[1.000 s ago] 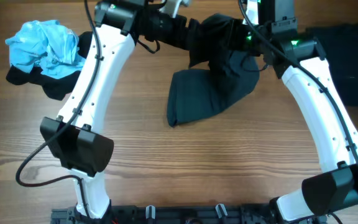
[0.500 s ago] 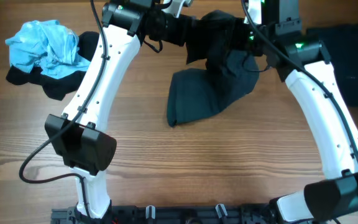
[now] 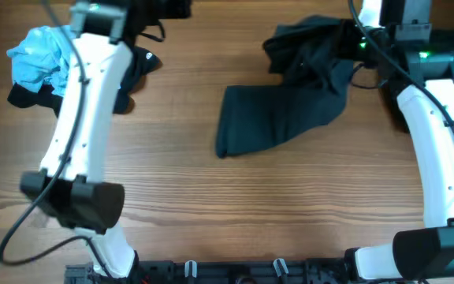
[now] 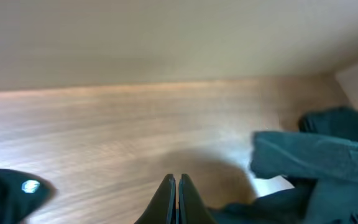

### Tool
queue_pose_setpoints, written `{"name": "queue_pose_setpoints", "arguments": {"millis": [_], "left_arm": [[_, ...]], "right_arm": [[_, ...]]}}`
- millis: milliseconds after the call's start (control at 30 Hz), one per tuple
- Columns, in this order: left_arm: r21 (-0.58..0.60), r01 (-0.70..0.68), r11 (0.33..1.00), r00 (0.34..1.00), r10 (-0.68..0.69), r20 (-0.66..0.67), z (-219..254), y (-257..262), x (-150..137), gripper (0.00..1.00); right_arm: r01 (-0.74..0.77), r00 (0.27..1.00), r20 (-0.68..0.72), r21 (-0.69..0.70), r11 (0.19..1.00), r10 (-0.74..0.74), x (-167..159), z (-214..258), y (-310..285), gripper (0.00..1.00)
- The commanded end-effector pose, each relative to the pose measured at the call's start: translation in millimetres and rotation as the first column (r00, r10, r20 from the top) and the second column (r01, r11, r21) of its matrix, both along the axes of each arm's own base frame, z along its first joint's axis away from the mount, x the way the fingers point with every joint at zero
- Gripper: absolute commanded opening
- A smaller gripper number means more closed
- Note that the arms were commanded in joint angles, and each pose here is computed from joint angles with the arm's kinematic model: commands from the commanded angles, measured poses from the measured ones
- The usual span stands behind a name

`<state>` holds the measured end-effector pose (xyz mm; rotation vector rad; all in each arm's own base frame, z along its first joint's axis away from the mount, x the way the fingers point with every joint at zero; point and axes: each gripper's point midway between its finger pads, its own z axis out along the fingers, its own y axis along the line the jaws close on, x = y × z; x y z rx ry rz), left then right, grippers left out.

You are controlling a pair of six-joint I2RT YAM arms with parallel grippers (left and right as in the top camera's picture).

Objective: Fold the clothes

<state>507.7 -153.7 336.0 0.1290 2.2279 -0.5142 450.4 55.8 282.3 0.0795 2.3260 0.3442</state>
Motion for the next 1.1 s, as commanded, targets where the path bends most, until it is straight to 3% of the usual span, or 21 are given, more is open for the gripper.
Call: {"name": "queue_pose_setpoints", "arguments": {"millis": [0, 167, 233, 400, 467, 600, 767, 1067], "left_arm": [[-0.020, -0.021, 1.000, 0.998, 0.022, 0.063, 32, 8, -10, 0.04], [-0.080, 0.131, 0.988, 0.991, -0.132, -0.008, 20, -33, -31, 0.06], [-0.107, 0.195, 0.975, 0.979, -0.200, -0.036, 14, -52, -40, 0.22], [-0.114, 0.383, 0.917, 0.922, -0.387, -0.017, 7, -95, -59, 0.78], [-0.131, 0.461, 0.877, 0.884, -0.467, -0.010, 5, -113, -70, 0.91], [-0.146, 0.537, 0.831, 0.837, -0.547, -0.033, -9, -134, -82, 0.96], [-0.138, 0.605, 0.784, 0.785, -0.616, -0.065, -33, -158, -89, 0.96], [-0.147, 0.622, 0.769, 0.762, -0.637, -0.112, -70, -177, -81, 0.93]], "right_arm": [[-0.050, 0.992, 0.111, -0.035, 0.998, 0.054, -2, 38, -1, 0.04], [-0.080, 0.986, 0.147, -0.004, 0.997, 0.079, -3, 59, 6, 0.04], [-0.076, 0.988, 0.135, 0.015, 0.997, 0.073, -6, 60, 7, 0.04], [-0.102, 0.989, 0.108, 0.036, 0.994, 0.097, -11, 55, 13, 0.04], [-0.116, 0.989, 0.102, 0.047, 0.992, 0.110, -13, 54, 15, 0.04], [-0.137, 0.987, 0.099, 0.066, 0.988, 0.130, -15, 55, 20, 0.04], [-0.158, 0.985, 0.087, 0.085, 0.984, 0.150, -19, 53, 24, 0.04], [-0.196, 0.980, 0.070, 0.118, 0.973, 0.189, -25, 51, 32, 0.04]]}}
